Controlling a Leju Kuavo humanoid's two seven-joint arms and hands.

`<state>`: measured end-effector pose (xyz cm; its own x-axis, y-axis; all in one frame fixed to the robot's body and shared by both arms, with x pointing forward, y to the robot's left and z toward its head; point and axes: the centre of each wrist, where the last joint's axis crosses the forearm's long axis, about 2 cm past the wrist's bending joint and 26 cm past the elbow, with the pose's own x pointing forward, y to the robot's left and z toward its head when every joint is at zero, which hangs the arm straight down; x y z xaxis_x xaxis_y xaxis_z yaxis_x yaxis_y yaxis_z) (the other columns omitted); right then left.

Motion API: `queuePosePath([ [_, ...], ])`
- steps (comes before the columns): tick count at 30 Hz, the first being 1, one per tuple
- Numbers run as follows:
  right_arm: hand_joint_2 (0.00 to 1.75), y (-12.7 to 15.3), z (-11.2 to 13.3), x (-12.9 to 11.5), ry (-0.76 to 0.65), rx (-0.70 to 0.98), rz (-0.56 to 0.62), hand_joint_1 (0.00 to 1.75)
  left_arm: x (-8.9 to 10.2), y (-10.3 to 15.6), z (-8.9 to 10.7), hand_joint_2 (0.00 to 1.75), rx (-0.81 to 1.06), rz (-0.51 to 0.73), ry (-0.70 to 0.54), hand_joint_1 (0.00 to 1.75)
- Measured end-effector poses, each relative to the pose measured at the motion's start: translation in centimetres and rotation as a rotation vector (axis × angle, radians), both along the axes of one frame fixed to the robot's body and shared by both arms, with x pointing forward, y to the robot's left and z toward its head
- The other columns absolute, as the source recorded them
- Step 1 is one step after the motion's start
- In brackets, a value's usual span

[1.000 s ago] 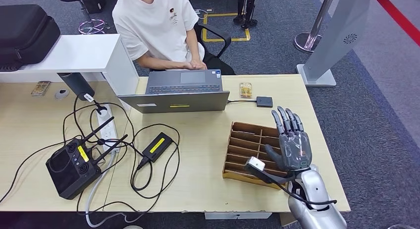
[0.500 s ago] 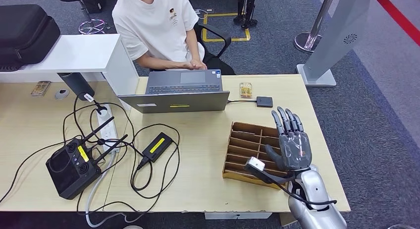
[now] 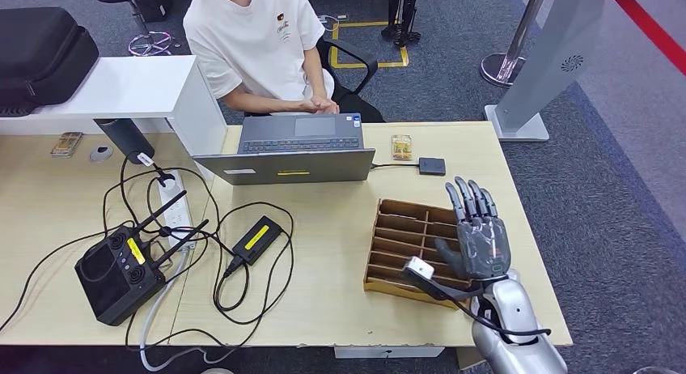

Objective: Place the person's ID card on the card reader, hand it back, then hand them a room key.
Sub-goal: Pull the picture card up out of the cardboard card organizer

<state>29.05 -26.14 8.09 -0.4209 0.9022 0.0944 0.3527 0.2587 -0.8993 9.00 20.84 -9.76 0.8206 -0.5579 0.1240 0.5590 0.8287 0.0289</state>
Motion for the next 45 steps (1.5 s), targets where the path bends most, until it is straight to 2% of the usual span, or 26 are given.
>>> queuePosePath([
  [21,1.75,-1.0,0.1,0.2,-0.002,0.014,-0.035,0.0,0.1,0.0,0.0,1.75,0.003,-0.013,-0.001,0.0],
  [45,1.75,1.0,1.3,1.3,-0.016,0.053,0.003,0.0,0.5,-0.1,0.1,1.75,0.022,-0.032,0.022,0.0],
])
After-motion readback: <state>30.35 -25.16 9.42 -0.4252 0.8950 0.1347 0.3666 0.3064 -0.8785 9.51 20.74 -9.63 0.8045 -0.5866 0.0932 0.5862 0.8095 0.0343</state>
